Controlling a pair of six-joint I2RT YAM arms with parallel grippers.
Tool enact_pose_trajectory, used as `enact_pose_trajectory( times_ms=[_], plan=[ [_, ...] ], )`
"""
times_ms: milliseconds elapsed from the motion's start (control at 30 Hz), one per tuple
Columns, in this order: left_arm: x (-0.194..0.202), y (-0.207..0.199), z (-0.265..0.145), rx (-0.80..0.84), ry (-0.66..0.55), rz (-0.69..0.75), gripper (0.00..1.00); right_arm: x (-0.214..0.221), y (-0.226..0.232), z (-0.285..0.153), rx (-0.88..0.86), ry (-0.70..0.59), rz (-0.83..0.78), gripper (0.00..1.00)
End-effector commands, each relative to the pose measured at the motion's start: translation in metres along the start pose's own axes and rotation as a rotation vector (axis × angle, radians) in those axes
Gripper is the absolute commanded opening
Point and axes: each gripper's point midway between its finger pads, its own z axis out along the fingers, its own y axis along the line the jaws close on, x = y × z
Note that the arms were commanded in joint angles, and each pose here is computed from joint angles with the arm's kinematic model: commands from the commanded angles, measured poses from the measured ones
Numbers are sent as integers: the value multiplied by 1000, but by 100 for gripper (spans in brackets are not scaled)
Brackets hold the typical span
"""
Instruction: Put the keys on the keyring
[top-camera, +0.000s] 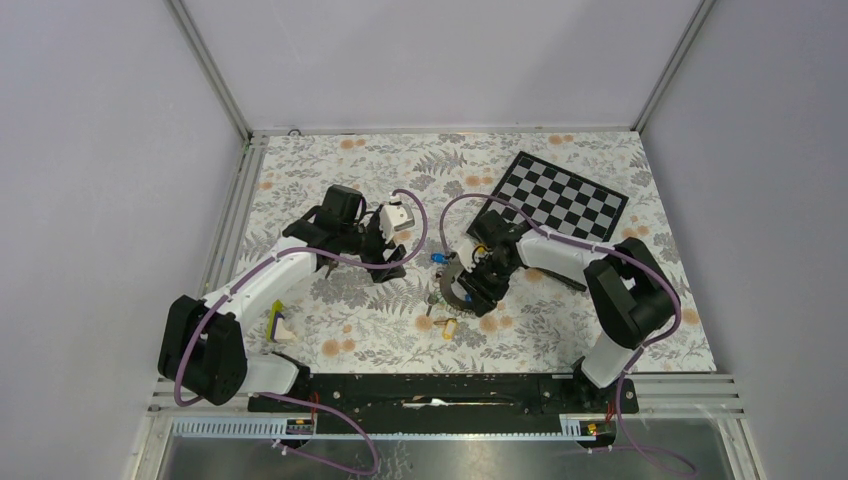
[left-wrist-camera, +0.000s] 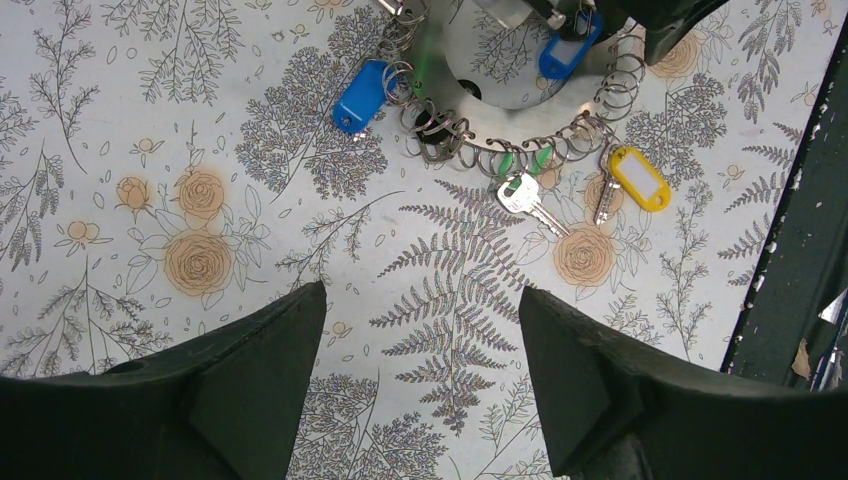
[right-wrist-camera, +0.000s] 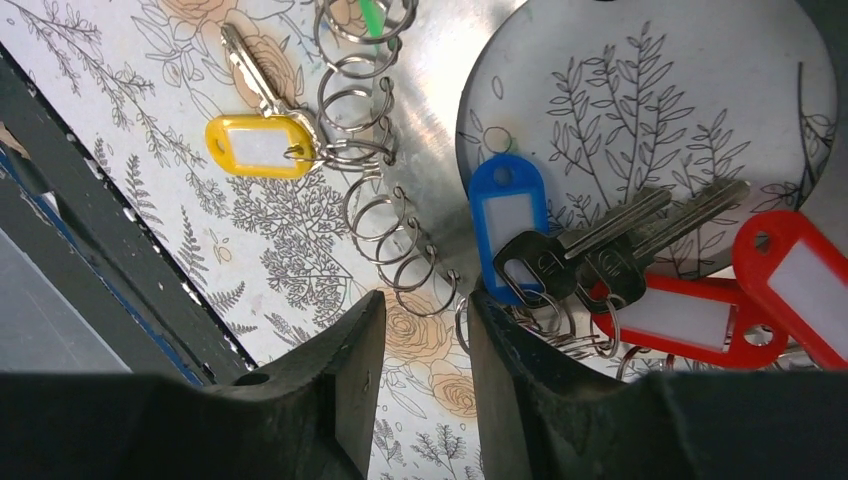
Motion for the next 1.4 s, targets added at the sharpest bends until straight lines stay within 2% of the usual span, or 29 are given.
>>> enact_pose_trajectory(
  times_ms=[0,300,467,733,1033,1367],
  plan=[
    [-23,0,-9,-5,-67,37,79,-11,-3,-4,-18,-29,46,43],
    [-22,-1,-9,-3,-67,35,79,-10,-5,-3,-30,-28,79,36],
    [-21,-2,-9,-3,-64,36,79,-4,-2,-8,-46,-28,47,38],
    [-21,2,-9,-13,-60,46,79,-12,3,-29,-38,-110,-191,46],
    [-23,0,-7,59,-41,46,80,-9,-14,-37,167,-194,-631,43],
    [-30,13,-12,121,-77,-77,80,-9,-21,-22,297,-294,-834,45]
  ],
)
